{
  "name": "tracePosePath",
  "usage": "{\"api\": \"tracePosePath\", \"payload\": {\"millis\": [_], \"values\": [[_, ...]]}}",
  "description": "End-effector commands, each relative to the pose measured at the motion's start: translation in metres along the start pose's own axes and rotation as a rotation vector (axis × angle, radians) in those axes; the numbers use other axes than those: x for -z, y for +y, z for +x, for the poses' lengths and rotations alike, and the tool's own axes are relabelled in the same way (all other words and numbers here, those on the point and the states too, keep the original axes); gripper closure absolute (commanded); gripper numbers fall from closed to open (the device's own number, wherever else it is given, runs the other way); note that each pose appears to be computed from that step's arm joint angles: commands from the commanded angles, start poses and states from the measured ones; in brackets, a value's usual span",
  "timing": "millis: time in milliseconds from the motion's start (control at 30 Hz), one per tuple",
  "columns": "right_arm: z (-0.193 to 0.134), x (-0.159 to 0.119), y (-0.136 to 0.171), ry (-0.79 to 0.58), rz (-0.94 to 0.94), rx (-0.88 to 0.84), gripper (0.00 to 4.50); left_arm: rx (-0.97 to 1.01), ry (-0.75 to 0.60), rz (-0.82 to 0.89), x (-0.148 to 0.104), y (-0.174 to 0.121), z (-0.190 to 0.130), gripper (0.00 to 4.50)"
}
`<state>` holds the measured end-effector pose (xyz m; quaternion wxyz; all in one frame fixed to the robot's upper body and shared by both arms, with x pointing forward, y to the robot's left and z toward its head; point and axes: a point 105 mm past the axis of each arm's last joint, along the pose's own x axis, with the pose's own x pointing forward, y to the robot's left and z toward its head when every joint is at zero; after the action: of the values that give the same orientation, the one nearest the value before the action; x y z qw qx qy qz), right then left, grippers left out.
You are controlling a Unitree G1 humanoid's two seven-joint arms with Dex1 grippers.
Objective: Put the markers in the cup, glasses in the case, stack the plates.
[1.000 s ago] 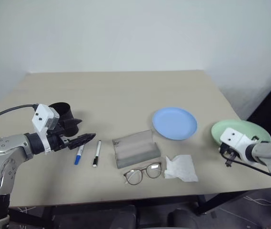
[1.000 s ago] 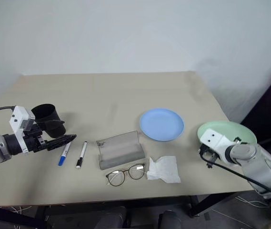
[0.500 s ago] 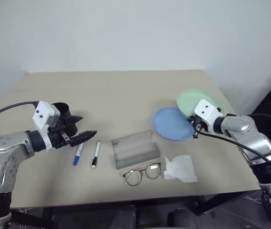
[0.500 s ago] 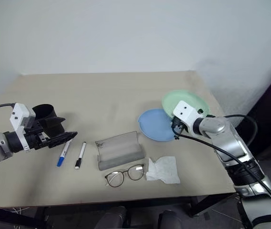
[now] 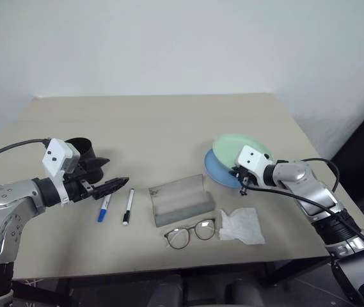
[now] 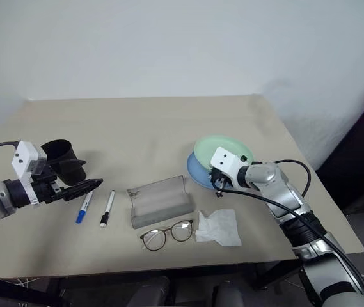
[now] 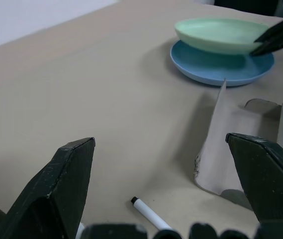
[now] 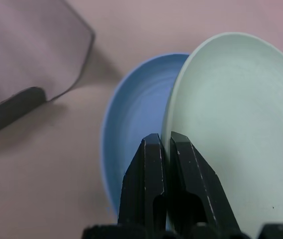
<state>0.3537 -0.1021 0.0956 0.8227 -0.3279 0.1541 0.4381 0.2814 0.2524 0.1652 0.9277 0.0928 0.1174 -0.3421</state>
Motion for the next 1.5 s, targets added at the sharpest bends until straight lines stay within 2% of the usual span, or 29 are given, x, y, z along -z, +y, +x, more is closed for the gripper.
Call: {"api": "tracePosePath", "payload": {"millis": [33, 600, 700, 933, 967, 1067, 1133, 1233, 1333, 1500], "values": [[0.000, -0.016, 0.002, -0.046, -0.042, 0.006, 4.48, -0.004, -0.046, 0.034, -0.013, -0.002, -0.005, 0.00], [0.007, -0.010, 0.009, -0.026, -0.061, -0.020, 4.48, 0.000, -0.052, 0.041, -0.016, -0.001, -0.003, 0.00], [0.006, -0.011, 0.013, -0.033, -0.064, -0.044, 3.76, 0.002, -0.054, 0.042, -0.017, -0.001, -0.002, 0.00], [-0.012, -0.023, -0.001, -0.104, -0.004, -0.020, 1.38, 0.011, -0.049, 0.043, -0.017, -0.001, -0.004, 0.00], [-0.023, -0.027, -0.006, -0.128, 0.044, -0.034, 1.06, 0.013, -0.047, 0.043, -0.016, -0.001, -0.005, 0.00], [-0.057, -0.039, -0.011, -0.214, 0.177, -0.102, 1.06, 0.030, -0.037, 0.051, -0.015, -0.003, -0.010, 0.00], [-0.070, -0.041, -0.007, -0.226, 0.195, -0.137, 1.06, 0.035, -0.032, 0.058, -0.015, -0.004, -0.012, 0.00], [-0.088, -0.037, 0.016, -0.215, 0.242, -0.249, 1.06, 0.052, -0.032, 0.062, -0.015, -0.005, -0.013, 0.00], [-0.093, -0.031, 0.033, -0.182, 0.254, -0.306, 1.06, 0.071, -0.037, 0.061, -0.017, -0.007, -0.012, 0.00], [-0.079, -0.017, 0.051, -0.119, 0.248, -0.293, 1.06, 0.094, -0.031, 0.066, -0.015, -0.009, -0.009, 0.00]]}}
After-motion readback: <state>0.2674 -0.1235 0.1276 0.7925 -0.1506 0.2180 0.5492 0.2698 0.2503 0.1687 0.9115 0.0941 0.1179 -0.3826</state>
